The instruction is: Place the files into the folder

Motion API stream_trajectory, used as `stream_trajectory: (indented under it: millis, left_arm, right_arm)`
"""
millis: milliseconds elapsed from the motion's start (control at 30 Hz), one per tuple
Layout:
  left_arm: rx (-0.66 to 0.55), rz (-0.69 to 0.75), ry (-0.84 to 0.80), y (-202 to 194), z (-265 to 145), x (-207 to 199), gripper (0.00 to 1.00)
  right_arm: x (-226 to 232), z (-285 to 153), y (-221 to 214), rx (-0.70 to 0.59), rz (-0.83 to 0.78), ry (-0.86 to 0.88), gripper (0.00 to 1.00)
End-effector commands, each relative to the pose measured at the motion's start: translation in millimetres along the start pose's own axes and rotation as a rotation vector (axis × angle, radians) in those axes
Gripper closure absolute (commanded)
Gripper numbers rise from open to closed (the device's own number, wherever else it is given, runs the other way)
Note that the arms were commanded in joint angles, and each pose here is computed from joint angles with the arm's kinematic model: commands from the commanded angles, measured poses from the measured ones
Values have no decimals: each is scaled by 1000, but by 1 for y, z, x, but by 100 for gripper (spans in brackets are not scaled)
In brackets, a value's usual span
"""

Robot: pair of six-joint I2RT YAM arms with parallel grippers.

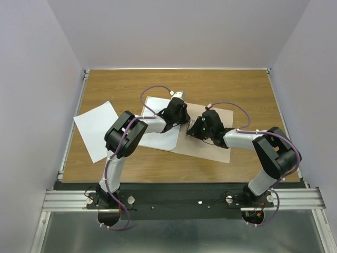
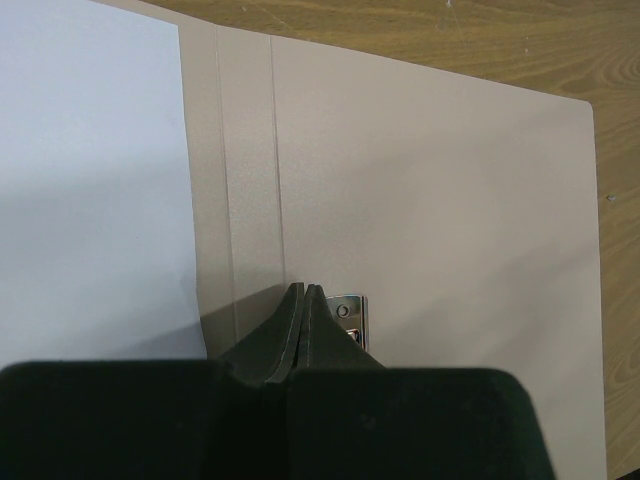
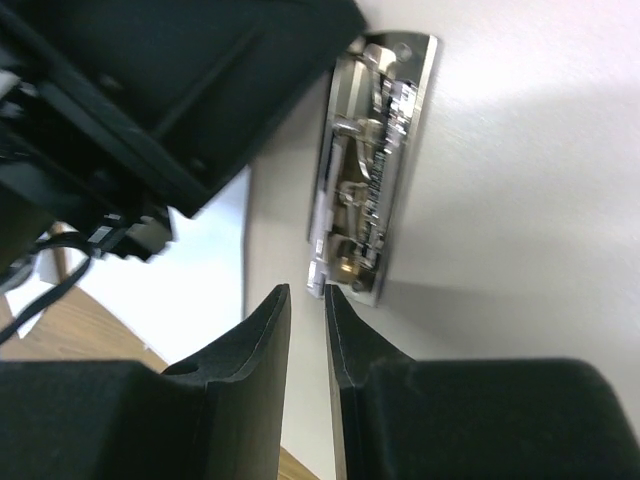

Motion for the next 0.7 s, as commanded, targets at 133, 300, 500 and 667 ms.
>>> stream_trajectory:
  millis: [133,300,500,667]
  left_arm:
    - [320,26,201,-79,-12,49,100]
    - [319,26,200,-79,-12,49,100]
    - [320,24,201,-79,-12,50,100]
    - [319,25,202,-79,-12,50,100]
  right_arm:
    - [-13,4,-8,38,-10,-67,72]
    - [-12,11,-8,54,-4,-64,76]
    - [-12,15,-8,58,10,-64,78]
    - [-12,15,-8,49,40,-77,86]
Point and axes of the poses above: each gripper's point midway between its finger pads, its own z axis out along the fingers, its own x axis along the line the jaws close on, y = z × x, the point moved 8 cm from there along -z, back along the fingers
